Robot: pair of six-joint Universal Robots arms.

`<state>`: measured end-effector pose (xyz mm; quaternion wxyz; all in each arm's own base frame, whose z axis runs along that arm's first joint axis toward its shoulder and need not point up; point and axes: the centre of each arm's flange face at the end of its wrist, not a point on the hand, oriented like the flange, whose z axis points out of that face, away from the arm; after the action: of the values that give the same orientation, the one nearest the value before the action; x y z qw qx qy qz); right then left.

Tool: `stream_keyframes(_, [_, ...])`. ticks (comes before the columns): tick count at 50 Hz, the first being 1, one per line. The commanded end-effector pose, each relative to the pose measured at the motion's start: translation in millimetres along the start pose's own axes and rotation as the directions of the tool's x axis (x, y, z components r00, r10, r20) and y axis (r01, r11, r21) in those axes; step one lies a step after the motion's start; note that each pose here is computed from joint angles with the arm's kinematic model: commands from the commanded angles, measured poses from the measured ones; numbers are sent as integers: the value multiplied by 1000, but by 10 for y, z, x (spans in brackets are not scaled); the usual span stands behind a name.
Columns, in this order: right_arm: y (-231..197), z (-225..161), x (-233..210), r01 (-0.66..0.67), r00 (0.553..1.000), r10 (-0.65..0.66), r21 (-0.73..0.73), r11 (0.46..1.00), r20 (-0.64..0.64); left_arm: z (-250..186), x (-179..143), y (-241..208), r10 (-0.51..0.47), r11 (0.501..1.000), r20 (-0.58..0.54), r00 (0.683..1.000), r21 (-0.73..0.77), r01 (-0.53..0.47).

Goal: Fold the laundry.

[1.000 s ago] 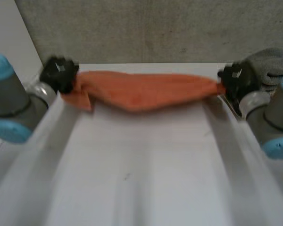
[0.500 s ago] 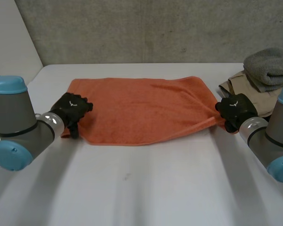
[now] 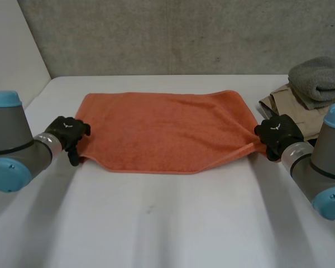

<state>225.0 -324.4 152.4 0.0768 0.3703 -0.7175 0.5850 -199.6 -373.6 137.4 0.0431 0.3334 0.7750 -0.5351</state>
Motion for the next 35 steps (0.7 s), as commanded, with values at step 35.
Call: stream_keyframes(35, [-527,-1048,494,283,909,-176,-249,926,379,-1495,50,-596,255,955,-88,963,-132,-265])
